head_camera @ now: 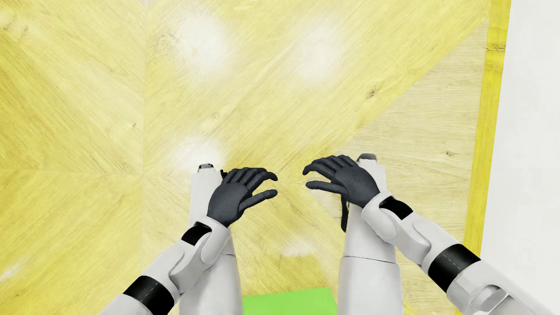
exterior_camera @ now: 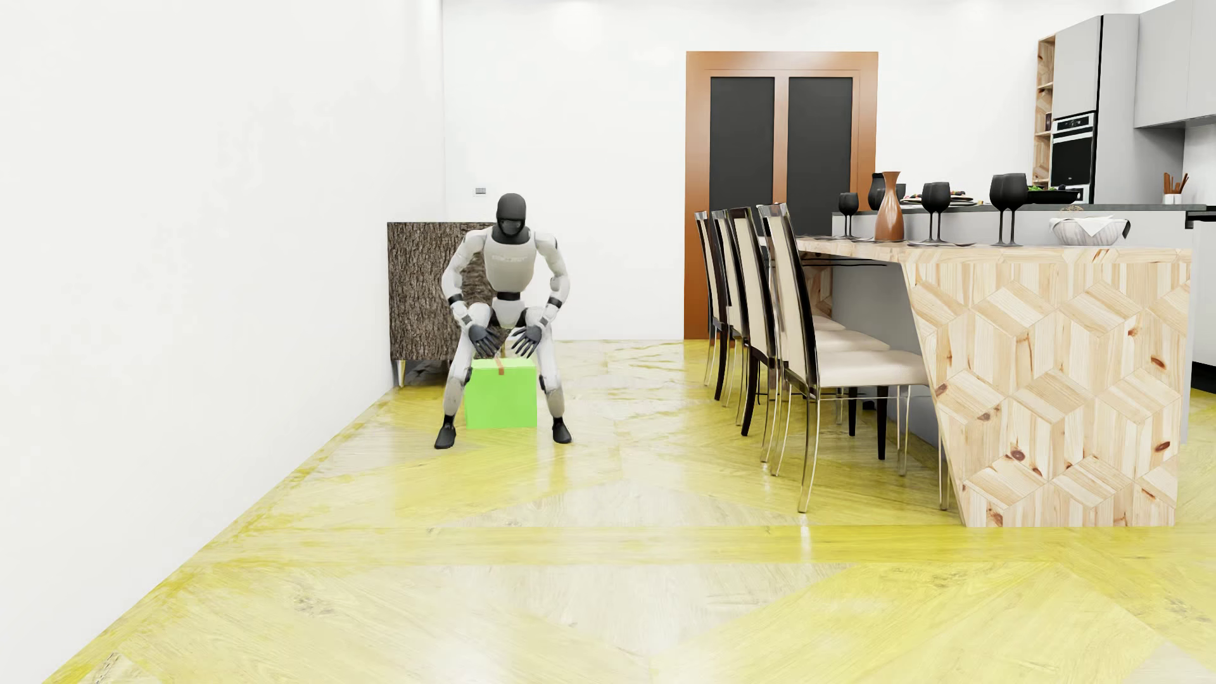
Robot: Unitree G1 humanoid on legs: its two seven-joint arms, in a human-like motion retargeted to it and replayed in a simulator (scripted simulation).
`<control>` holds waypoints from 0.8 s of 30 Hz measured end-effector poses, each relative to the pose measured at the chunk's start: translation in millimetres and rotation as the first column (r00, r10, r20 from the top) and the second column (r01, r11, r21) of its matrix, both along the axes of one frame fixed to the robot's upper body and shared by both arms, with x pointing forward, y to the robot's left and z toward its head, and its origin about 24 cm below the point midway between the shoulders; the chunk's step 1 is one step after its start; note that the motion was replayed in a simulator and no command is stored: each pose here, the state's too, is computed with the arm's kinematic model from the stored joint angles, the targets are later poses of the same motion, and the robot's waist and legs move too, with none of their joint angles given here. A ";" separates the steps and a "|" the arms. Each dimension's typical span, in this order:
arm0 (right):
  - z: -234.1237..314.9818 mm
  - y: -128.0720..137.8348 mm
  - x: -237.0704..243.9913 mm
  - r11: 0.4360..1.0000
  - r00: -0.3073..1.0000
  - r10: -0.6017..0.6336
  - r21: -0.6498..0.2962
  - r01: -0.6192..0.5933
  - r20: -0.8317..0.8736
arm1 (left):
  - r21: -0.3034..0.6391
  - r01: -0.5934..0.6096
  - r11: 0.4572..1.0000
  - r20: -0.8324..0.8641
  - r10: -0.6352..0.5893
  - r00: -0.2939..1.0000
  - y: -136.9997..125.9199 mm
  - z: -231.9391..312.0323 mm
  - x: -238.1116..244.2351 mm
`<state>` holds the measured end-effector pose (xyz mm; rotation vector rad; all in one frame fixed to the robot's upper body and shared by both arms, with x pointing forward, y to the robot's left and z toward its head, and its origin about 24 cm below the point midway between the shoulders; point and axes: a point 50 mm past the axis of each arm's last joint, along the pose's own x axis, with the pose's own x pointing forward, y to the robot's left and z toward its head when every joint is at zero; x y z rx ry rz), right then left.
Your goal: Get off of the green box
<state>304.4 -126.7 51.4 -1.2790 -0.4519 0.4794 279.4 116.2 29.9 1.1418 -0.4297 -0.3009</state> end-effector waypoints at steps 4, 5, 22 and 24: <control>-74.1 -37.5 -22.9 0.979 0.933 -0.205 -0.047 0.200 -0.295 | -0.011 0.133 0.991 -0.140 -0.134 0.981 -22.4 -21.3 -11.9; -79.2 -40.8 -30.8 0.965 0.919 -0.248 0.003 0.261 -0.307 | -0.009 0.176 0.984 -0.131 -0.176 0.976 -26.4 -15.0 -14.7; -136.9 -113.4 -111.5 0.647 0.545 -0.623 0.022 0.762 -0.561 | 0.087 -0.195 0.977 -0.426 0.213 0.879 88.2 -61.2 -62.1; -119.5 -119.9 -92.5 0.694 0.629 -0.608 0.061 0.717 -0.484 | 0.138 -0.411 0.901 -0.517 0.419 0.746 108.1 -99.8 -84.4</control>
